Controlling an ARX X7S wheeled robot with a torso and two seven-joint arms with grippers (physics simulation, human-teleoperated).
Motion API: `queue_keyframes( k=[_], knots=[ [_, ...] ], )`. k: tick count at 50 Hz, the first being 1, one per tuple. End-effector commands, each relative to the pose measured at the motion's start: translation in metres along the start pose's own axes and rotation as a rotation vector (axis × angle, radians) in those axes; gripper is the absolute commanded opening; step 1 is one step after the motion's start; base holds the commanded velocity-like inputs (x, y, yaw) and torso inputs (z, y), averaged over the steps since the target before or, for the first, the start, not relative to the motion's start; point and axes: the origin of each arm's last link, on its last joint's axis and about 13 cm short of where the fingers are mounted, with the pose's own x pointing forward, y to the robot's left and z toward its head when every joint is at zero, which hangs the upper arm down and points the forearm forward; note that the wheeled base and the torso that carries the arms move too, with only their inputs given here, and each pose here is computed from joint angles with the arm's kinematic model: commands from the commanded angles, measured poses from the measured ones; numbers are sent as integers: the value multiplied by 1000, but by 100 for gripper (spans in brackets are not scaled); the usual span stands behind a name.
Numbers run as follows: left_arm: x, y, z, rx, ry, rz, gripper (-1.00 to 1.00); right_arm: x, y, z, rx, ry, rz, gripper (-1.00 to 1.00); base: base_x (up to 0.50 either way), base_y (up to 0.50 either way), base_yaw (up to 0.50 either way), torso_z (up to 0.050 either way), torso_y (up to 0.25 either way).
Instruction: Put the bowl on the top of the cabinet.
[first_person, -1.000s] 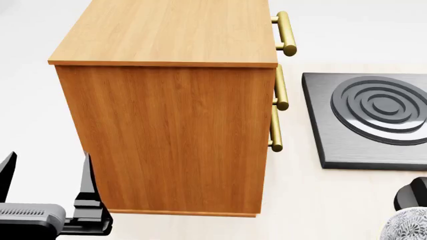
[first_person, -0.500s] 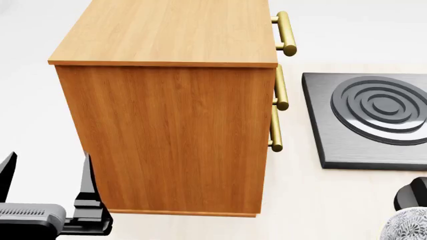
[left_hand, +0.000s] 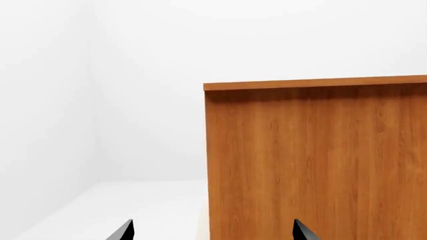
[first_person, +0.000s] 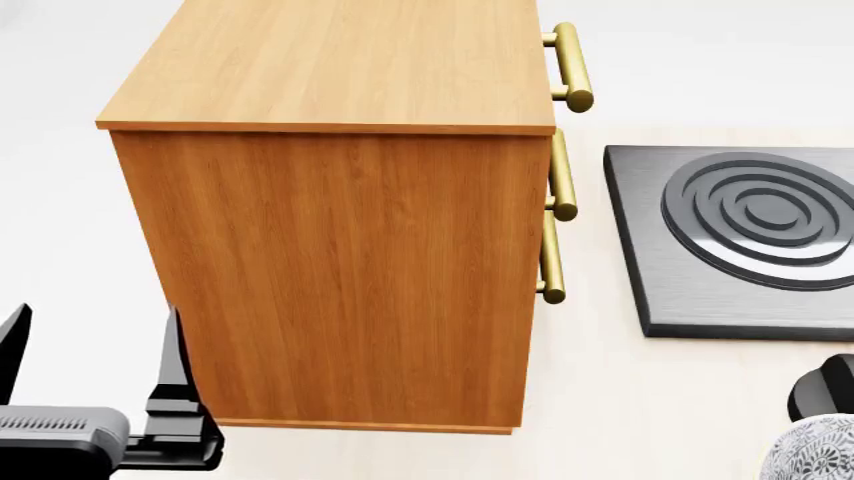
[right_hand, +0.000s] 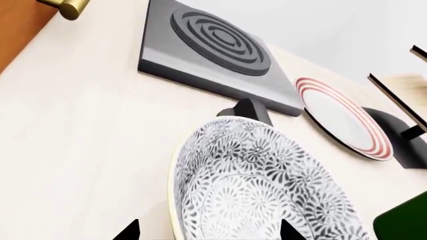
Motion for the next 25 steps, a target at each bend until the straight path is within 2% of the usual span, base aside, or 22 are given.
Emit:
queue_keyframes(
  k=[1,25],
  knots=[
    [0,0,0,0,0,1,100,2,1,-2,6,8,1,100,0,0,0,0,0],
    [0,0,-1,-1,1,1,100,5,2,-5,4,16,-2,100,0,0,0,0,0]
  ],
)
